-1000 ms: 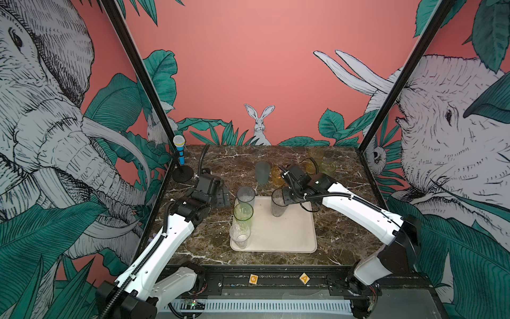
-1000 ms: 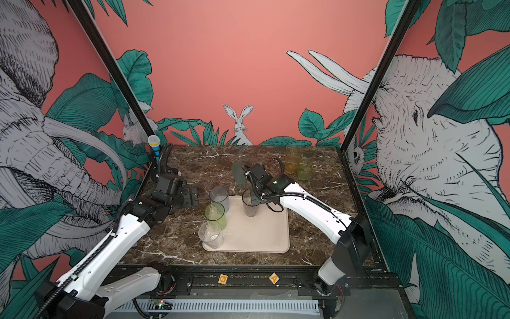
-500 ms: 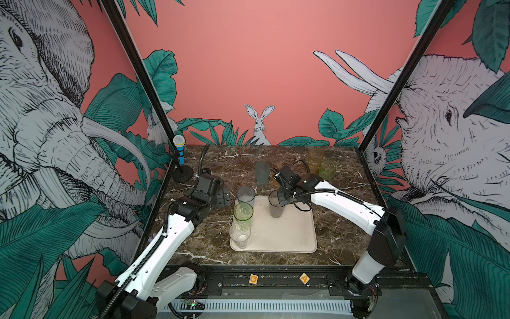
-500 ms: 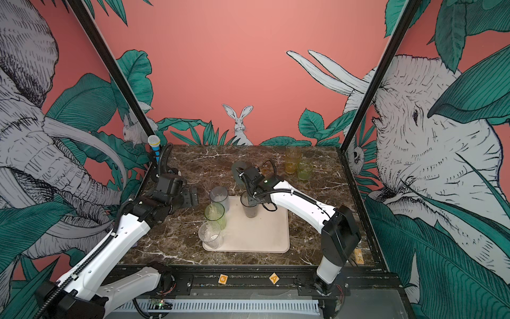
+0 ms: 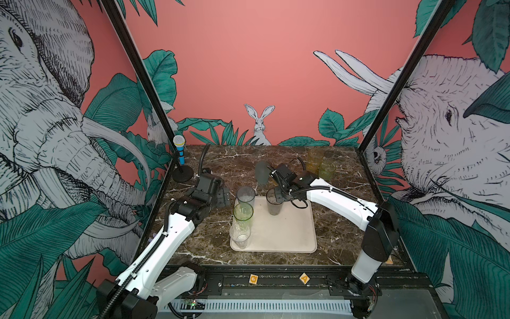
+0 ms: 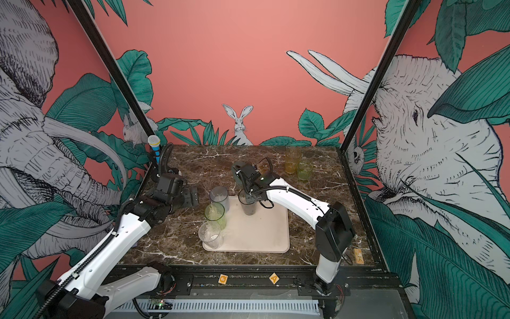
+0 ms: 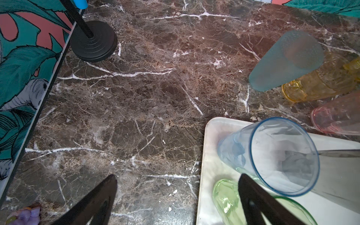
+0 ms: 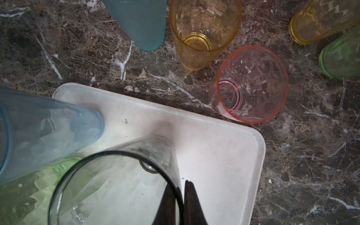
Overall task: Place the glasses into the tray
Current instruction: Place the glass on the tray.
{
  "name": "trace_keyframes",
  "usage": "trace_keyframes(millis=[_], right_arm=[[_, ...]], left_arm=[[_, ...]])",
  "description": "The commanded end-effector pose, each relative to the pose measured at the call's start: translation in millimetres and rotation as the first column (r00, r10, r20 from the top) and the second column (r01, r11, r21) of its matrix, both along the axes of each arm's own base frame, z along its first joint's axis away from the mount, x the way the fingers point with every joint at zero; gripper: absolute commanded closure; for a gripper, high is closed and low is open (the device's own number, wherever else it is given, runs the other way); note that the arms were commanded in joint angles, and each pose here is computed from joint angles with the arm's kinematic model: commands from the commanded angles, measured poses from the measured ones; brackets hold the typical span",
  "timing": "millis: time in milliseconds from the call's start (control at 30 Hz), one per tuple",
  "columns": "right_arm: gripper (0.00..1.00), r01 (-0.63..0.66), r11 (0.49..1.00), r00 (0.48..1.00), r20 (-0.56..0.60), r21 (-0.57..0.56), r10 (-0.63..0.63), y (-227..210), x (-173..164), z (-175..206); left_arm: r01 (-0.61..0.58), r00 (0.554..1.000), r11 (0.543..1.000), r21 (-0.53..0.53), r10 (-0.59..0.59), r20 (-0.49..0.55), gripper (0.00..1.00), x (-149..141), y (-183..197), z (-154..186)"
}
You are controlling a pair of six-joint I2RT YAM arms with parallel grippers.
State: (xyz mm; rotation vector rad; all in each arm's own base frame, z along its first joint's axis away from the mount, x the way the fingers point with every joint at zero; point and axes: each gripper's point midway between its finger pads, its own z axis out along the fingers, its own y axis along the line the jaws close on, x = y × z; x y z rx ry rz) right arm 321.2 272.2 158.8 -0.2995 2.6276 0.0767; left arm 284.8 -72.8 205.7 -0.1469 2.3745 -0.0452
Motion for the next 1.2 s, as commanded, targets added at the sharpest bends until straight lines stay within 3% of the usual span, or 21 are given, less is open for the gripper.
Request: trace_keyframes(millis=[0,800,1167], right_arm=[[1.0,0.011,1.0,1.0,0.024,0.005,-0.011,2,9,7],[1.0,0.038,0.999,0.999,0.002,0.02,-0.038,2,20,-2],[0.86,0.04,0.999,0.999,-0.004,0.014,-0.039,3,22,-5]], left_arm=[[-0.021,1.0,1.0,-0.015,0.021,0.011,0.03,3,1,0],[-0.017,1.0,0.999,-0.027,0.018,0.007,0.04,4,-1,-2],[-0.007,1.0,0.999,-0.034,0.008,0.013,0.04,5,-4,0]])
